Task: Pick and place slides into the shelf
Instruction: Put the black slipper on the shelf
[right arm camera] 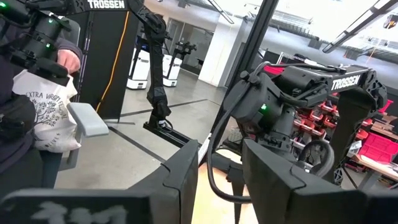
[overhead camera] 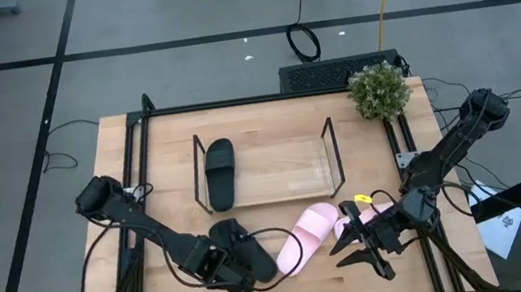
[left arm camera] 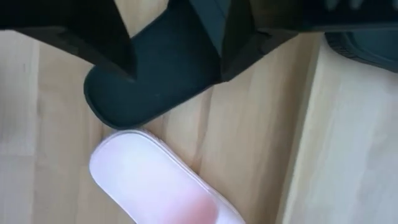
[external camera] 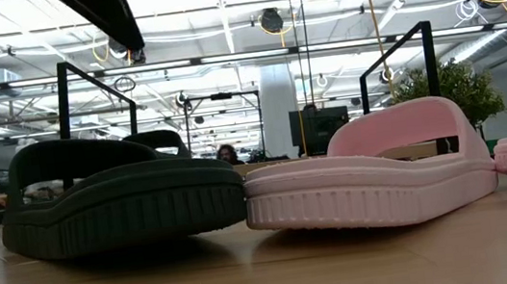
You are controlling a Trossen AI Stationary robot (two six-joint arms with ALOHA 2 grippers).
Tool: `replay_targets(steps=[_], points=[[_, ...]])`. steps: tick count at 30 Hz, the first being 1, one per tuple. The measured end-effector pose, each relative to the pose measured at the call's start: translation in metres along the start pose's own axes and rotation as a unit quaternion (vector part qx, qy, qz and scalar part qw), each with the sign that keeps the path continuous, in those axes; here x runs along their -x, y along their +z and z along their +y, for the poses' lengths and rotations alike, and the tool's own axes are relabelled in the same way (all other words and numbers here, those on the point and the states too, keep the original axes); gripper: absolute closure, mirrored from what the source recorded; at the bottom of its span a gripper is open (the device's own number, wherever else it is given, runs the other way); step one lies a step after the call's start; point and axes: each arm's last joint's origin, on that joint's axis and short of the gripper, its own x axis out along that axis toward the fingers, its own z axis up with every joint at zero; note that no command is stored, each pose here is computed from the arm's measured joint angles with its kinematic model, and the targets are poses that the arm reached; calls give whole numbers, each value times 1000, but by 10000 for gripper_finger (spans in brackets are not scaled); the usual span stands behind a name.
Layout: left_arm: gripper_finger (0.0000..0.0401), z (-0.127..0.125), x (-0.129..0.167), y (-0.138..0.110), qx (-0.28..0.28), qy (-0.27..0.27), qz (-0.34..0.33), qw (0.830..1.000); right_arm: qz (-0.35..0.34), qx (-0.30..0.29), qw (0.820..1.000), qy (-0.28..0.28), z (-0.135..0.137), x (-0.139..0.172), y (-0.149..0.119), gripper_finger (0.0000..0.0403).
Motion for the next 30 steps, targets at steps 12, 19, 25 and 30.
replay_targets(steps=[12, 19, 25, 30], points=[[89, -6, 2, -3, 90, -36, 19, 995, 1, 2, 1000, 1, 0, 0, 0, 287], [87, -15, -6, -13, 107, 7, 18, 994, 8, 3, 1000, 3, 1, 0, -2, 287], [85, -25, -16, -23, 108, 20, 33, 993, 13, 4, 1000, 4, 1, 0, -2, 287], [88, -24, -11, -35, 118, 74, 34, 990, 20, 6, 1000, 7, 1, 0, -4, 287]])
